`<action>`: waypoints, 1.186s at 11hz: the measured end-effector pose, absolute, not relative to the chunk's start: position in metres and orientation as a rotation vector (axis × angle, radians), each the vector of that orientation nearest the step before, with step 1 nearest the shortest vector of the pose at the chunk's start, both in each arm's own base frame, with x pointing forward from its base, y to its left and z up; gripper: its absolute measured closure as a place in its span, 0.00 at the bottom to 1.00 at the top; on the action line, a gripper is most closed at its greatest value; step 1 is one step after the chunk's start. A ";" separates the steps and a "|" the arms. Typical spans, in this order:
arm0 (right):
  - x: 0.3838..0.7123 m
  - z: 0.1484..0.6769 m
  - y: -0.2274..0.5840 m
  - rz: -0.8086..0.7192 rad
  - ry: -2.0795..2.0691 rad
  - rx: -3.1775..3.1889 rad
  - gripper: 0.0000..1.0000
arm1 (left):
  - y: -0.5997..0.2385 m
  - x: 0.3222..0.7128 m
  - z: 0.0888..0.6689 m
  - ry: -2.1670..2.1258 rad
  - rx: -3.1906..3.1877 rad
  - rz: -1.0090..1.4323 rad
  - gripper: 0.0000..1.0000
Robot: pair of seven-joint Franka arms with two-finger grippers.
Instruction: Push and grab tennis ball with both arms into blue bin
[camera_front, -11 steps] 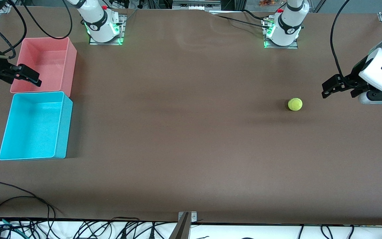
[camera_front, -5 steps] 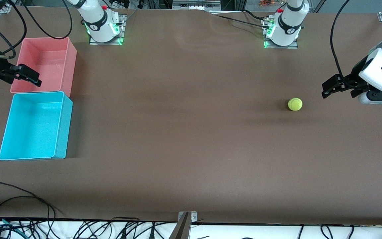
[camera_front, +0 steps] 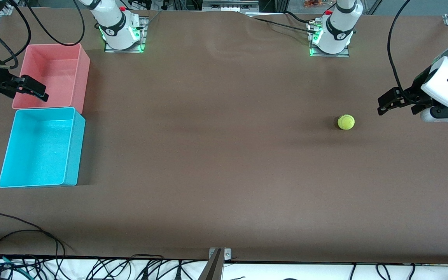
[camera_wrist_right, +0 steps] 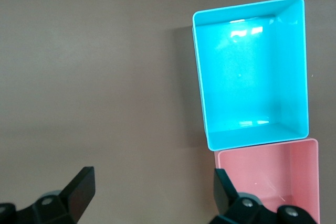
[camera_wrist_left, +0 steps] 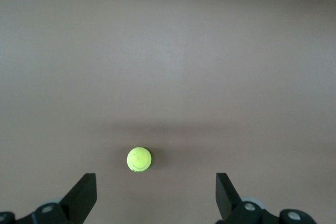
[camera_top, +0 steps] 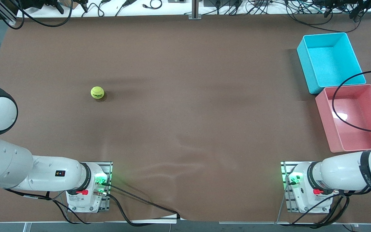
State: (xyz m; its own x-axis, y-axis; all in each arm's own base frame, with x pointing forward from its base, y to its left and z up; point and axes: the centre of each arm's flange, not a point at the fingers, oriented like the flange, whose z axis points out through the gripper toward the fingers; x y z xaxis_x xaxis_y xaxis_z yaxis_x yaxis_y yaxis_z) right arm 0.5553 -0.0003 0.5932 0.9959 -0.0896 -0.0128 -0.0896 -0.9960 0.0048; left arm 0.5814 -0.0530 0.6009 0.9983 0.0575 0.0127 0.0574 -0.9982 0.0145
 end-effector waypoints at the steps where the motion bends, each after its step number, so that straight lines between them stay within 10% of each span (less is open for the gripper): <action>1: 0.555 0.593 0.000 -0.020 -0.141 3.134 0.00 | -0.053 0.581 0.601 0.090 3.126 0.021 0.00; 13: 0.555 0.593 0.000 -0.020 -0.141 3.134 0.00 | -0.048 0.579 0.599 0.102 3.129 -0.014 0.00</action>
State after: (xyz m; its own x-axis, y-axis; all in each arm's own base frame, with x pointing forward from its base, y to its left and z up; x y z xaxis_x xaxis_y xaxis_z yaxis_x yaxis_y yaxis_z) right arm 0.5553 -0.0004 0.5932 0.9959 -0.0898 -0.0128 -0.0897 -0.9960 0.0048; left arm 0.5794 -0.0483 0.5991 0.9978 0.0652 -0.0096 0.0653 -0.9978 0.0108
